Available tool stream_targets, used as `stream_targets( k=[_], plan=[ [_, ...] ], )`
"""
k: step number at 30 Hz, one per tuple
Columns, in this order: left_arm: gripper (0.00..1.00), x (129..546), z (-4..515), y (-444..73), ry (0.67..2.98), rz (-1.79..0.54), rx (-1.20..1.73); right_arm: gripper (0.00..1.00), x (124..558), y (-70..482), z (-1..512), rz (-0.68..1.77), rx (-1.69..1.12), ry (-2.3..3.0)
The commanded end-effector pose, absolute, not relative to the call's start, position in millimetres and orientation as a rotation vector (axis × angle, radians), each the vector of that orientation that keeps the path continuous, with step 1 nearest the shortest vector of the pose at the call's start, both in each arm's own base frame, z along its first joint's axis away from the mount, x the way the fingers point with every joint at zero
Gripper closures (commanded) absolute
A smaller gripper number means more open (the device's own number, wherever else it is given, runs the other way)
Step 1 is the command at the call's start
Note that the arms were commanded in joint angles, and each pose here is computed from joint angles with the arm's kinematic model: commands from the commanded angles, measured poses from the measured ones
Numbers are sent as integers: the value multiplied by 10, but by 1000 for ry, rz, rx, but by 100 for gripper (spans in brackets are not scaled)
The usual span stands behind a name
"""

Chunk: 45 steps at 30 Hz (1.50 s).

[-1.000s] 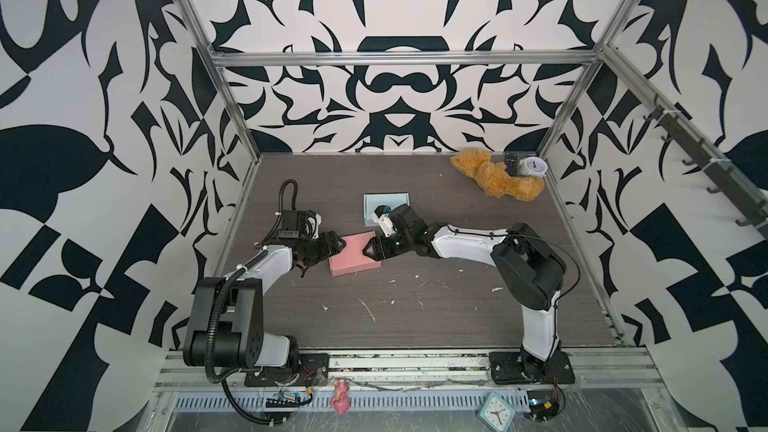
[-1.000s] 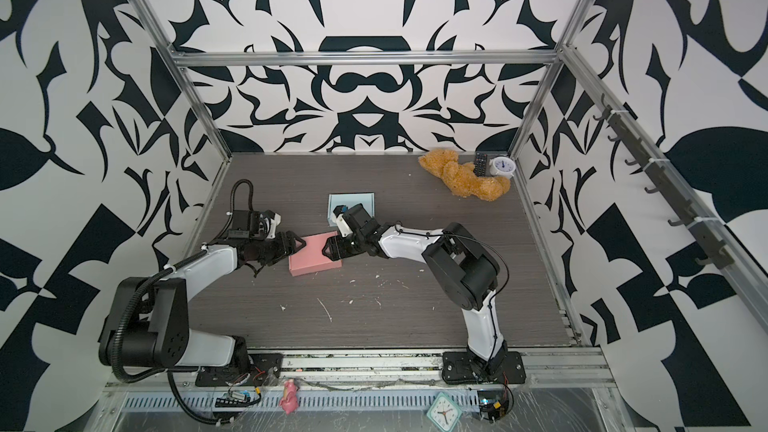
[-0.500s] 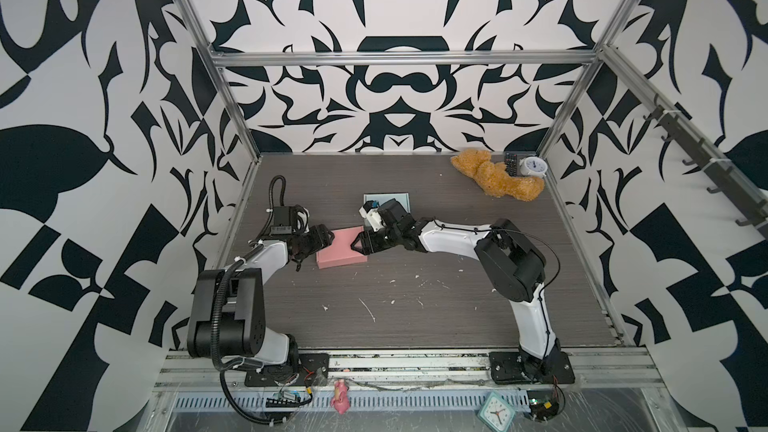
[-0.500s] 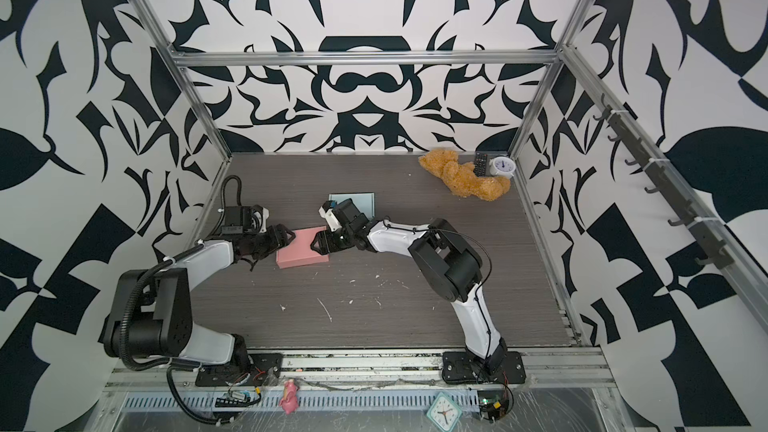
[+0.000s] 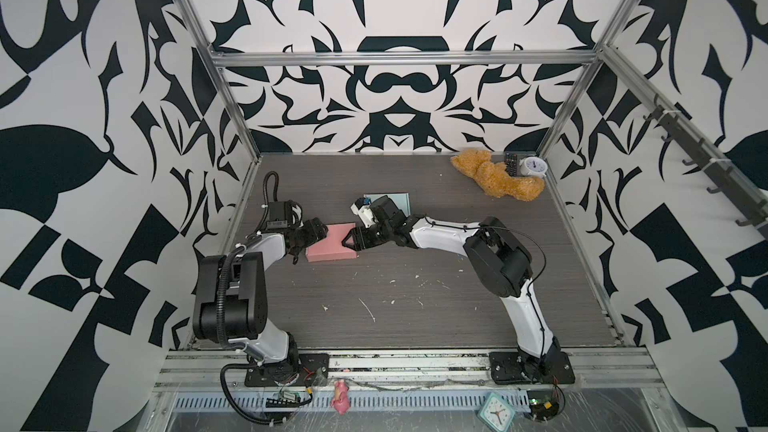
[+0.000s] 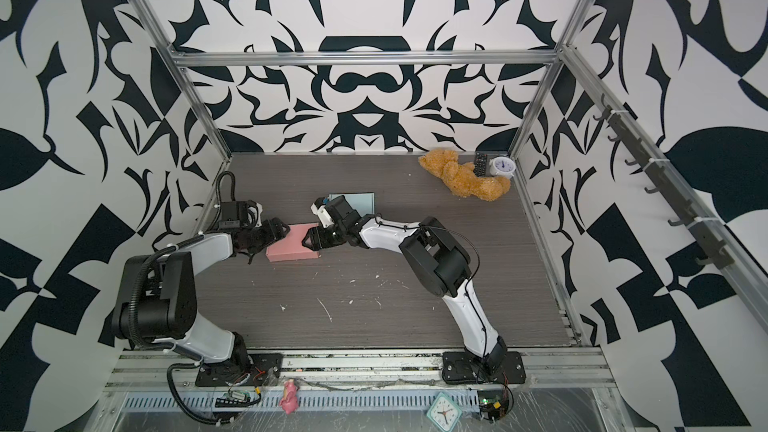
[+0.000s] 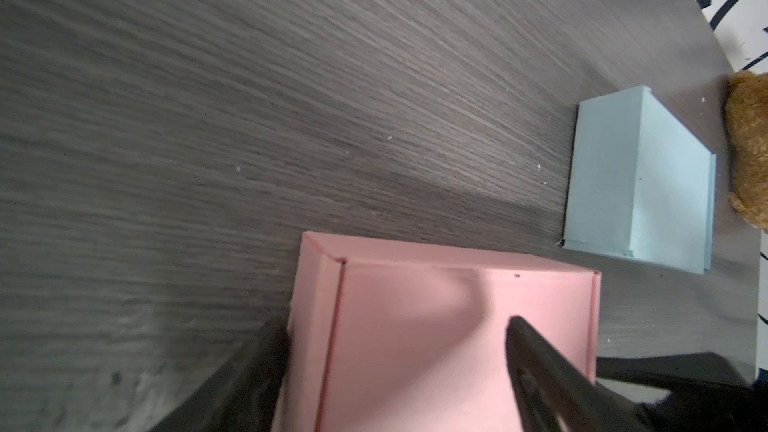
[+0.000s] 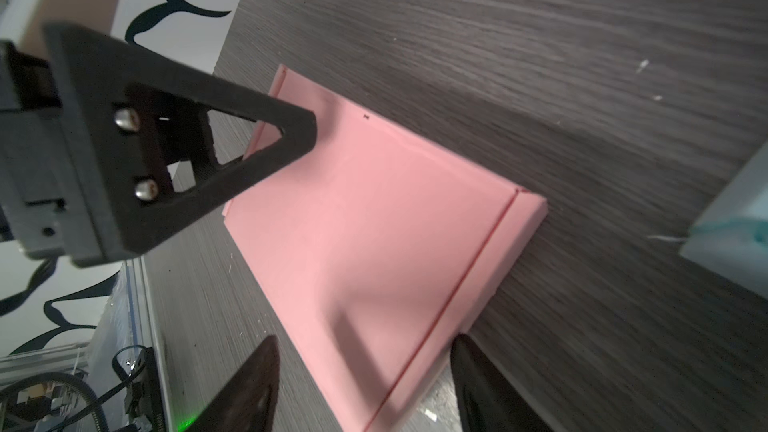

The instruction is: Fold the paper box

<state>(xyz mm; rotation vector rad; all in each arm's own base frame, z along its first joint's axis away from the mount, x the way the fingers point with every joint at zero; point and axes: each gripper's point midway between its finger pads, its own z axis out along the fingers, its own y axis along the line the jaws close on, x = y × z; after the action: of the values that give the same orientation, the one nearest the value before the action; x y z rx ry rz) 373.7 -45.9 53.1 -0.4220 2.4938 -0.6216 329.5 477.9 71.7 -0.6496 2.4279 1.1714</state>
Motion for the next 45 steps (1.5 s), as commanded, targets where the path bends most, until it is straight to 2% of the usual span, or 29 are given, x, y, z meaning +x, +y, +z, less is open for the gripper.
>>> stream_targets(
  k=[1,8,10,14,18,30,41,45],
  plan=[
    [0,3763,634,-558,2483,-697,-405,30,3207,4999,1097,1271,-701,2295],
    [1,3589,822,-380,2453,-597,-442,9,3237,4819,1228,1207,-679,2272],
    [1,3527,883,-339,2453,-557,-444,1,3234,4769,1268,1201,-671,2266],
    [1,3385,1025,-299,2436,-528,-468,1,3185,4693,1374,1192,-678,2249],
    [1,3185,1236,-463,2387,-645,-430,1,3108,4571,1436,1156,-697,2256],
    [1,2586,1125,-973,2480,-775,-307,1,2774,4004,1550,990,-760,2268],
    [0,2617,729,-1036,2546,-736,-313,0,2500,3518,1496,888,-736,2286],
    [5,2683,610,-1016,2567,-707,-327,0,2468,3426,1490,867,-730,2278]
  ],
)
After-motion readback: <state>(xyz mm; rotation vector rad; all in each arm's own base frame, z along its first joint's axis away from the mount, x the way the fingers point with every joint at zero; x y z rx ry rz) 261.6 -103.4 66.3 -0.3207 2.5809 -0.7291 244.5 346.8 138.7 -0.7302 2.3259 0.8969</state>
